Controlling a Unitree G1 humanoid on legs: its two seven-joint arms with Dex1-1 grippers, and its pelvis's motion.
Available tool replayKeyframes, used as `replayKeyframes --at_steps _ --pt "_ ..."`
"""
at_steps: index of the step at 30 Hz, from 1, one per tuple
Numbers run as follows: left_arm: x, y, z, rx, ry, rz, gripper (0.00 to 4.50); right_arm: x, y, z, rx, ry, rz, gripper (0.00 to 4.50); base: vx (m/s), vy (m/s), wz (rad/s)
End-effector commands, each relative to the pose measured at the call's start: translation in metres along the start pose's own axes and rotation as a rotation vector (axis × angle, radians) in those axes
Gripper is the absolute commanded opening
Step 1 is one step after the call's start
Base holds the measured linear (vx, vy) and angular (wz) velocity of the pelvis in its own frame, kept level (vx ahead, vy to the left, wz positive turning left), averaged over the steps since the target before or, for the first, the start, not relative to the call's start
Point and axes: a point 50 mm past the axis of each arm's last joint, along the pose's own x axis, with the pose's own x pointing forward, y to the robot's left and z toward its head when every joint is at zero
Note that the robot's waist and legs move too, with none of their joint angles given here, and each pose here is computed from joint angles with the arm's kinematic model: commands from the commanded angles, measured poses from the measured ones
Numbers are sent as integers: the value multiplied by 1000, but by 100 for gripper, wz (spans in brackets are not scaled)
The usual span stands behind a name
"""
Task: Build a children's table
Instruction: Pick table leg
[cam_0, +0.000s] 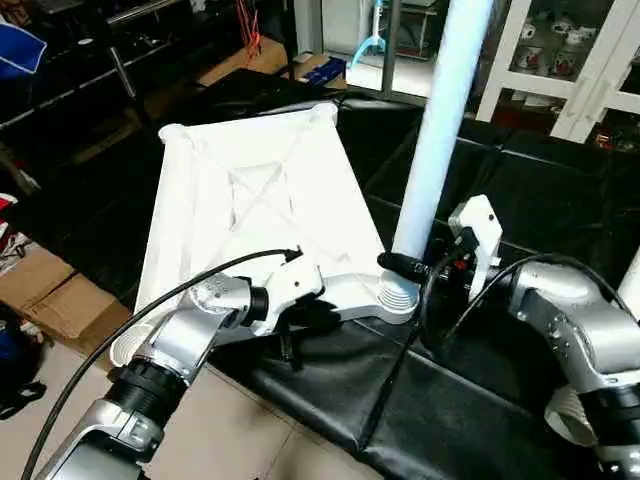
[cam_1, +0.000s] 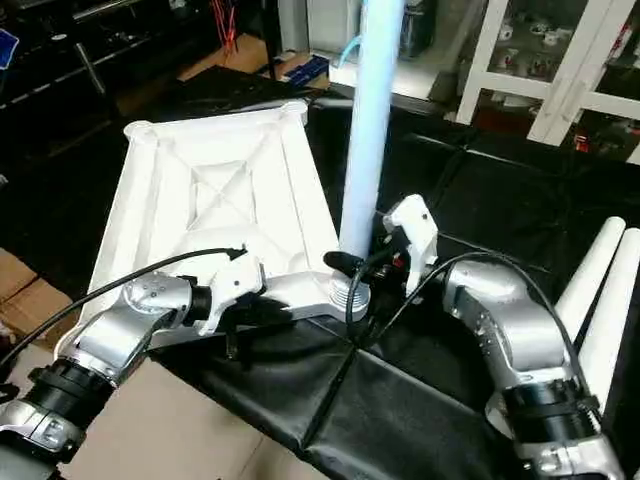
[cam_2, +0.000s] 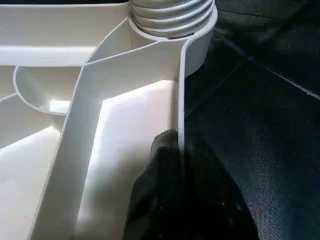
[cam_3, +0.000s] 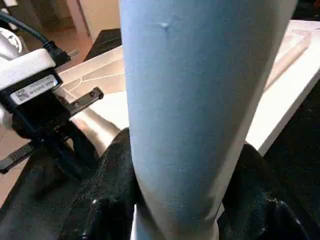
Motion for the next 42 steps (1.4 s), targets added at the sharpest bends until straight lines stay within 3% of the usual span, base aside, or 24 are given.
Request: replayKeyframes --at_steps 1,9,13,21,28,37,39,42 --pt "-3 -3 -11 -31 25 9 0 -2 2 -32 28 175 6 184 0 0 0" --pt "-2 -4 -11 -33 28 1 0 9 8 -33 -40 198 29 184 0 0 0" --pt "-2 -5 -12 -34 30 -1 0 14 19 -21 -82 156 94 184 0 0 0" --pt "-3 -5 -12 -33 34 -3 0 10 12 -28 -112 201 70 184 0 0 0" --pt "-4 -5 -12 -31 36 0 0 14 21 -24 -108 162 133 184 0 0 0" --pt "-4 -6 -12 -36 36 0 0 8 6 -39 145 125 31 184 0 0 0" --pt "-5 -6 -12 -38 38 0 0 2 2 -47 206 150 8 184 0 0 0" --pt "-5 -6 -13 -39 39 -1 0 -3 2 -54 224 186 7 184 0 0 0"
